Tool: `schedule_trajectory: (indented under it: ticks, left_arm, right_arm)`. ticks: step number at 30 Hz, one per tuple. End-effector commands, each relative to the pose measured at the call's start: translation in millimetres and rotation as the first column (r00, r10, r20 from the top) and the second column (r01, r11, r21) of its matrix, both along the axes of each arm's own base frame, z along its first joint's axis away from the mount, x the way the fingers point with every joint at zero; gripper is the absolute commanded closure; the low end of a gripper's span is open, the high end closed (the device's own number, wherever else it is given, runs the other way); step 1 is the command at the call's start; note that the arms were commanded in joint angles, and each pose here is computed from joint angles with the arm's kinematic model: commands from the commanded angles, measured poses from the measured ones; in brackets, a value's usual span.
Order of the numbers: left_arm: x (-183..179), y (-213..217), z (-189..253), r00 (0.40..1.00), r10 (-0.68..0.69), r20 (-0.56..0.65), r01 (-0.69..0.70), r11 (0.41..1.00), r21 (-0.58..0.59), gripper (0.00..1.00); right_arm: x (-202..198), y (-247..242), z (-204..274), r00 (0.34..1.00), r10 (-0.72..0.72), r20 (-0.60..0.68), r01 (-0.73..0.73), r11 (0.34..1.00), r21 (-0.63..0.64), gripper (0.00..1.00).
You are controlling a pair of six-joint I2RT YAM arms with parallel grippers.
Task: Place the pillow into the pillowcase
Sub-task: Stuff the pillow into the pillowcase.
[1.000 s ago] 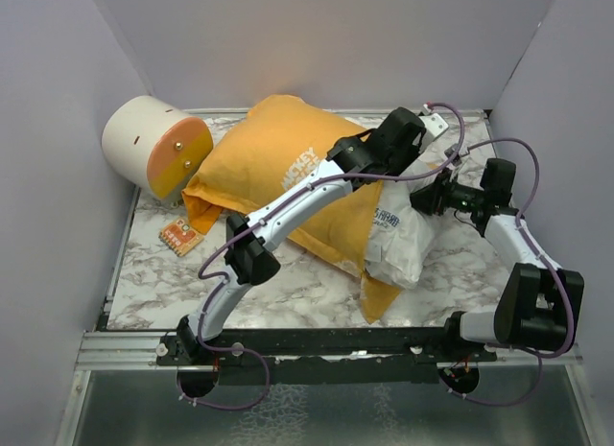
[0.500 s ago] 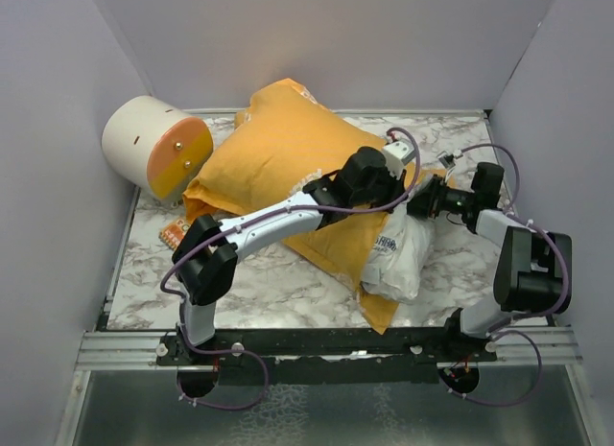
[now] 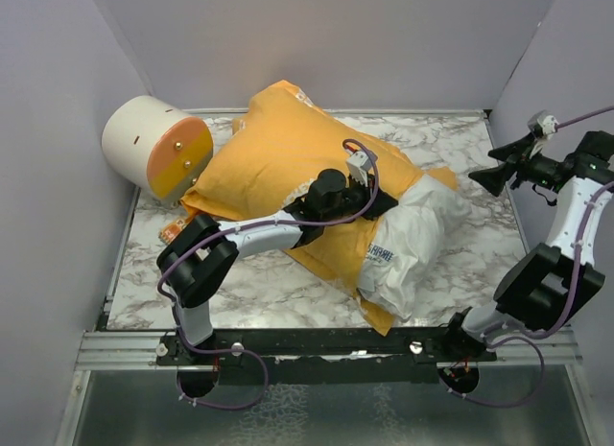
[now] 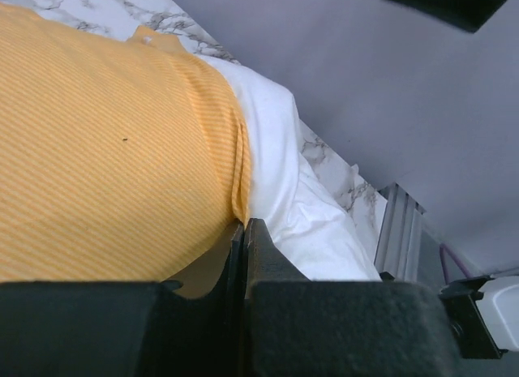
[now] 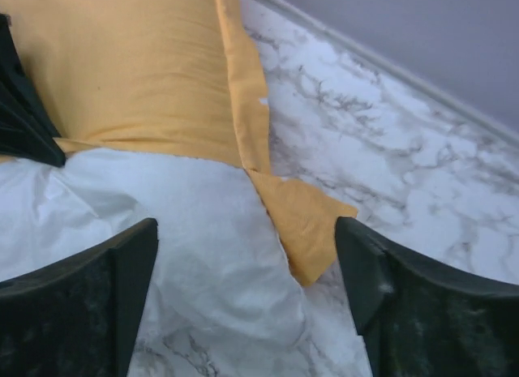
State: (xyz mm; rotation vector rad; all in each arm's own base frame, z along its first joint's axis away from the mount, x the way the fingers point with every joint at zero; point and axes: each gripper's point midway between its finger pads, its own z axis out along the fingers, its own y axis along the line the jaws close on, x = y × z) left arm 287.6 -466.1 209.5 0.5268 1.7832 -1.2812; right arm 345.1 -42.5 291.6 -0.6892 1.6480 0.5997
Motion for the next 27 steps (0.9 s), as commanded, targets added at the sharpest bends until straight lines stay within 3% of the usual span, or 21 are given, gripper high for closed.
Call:
schedule_trajectory:
  ticks: [1,6,11,12,14,15,16,18,20,22,27]
  left_arm:
    - [-43.5,-1.4,-53.4,0.978,-0.128,-0.166,0.141,0.987,0.074,1.0]
    - [-47.6,-4.5,-34.5,0.978,-0.156,-0.137,0.163,0.986,0.046,1.0]
    - [-59.4,-22.2,7.9,0.973,-0.224,-0.049,0.226,0.974,0.019,1.0]
    - [-60.4,-27.2,21.5,0.971,-0.237,-0.016,0.237,0.971,0.011,1.0]
    - [-60.5,-37.5,51.9,0.965,-0.257,0.051,0.258,0.966,-0.012,1.0]
    - [-58.6,-44.1,74.0,0.96,-0.263,0.093,0.267,0.963,-0.034,1.0]
    - [-56.2,-50.2,91.5,0.956,-0.267,0.123,0.275,0.96,-0.051,1.0]
    - [-53.4,-66.4,133.5,0.941,-0.28,0.191,0.301,0.949,-0.091,1.0]
    - [-53.8,-83.6,172.7,0.92,-0.297,0.257,0.336,0.934,-0.122,1.0]
    - [-57.9,-100.1,211.3,0.897,-0.307,0.318,0.369,0.916,-0.156,1.0]
    - [-62.7,-121.1,277.4,0.862,-0.286,0.419,0.405,0.885,-0.23,1.0]
  right_arm:
    - [-9.2,-2.0,-89.2,0.967,0.051,-0.248,-0.043,0.998,0.04,0.01]
    - [-16.8,36.7,-143.5,0.94,0.136,-0.312,-0.117,0.99,0.081,0.0]
    - [-24.1,111.7,-170.0,0.888,0.299,-0.351,-0.262,0.953,0.149,0.03]
    - [-27.3,126.3,-168.8,0.875,0.341,-0.343,-0.299,0.939,0.171,0.14]
    - [-31.8,148.8,-154.6,0.856,0.41,-0.315,-0.354,0.909,0.221,0.46]
    - [-31.5,155.6,-139.9,0.854,0.436,-0.284,-0.376,0.894,0.244,0.66]
    - [-30.2,159.5,-120.0,0.856,0.457,-0.243,-0.393,0.879,0.269,0.8]
    - [-25.3,162.2,-70.7,0.866,0.475,-0.156,-0.423,0.862,0.28,0.93]
    - [-15.0,159.3,-17.1,0.919,0.379,-0.111,-0.342,0.904,0.257,0.99]
    - [1.2,148.7,41.3,0.968,0.246,0.042,-0.249,0.94,0.232,0.99]
    - [26.7,100.7,158.9,0.955,-0.012,0.298,-0.078,0.955,0.287,0.99]
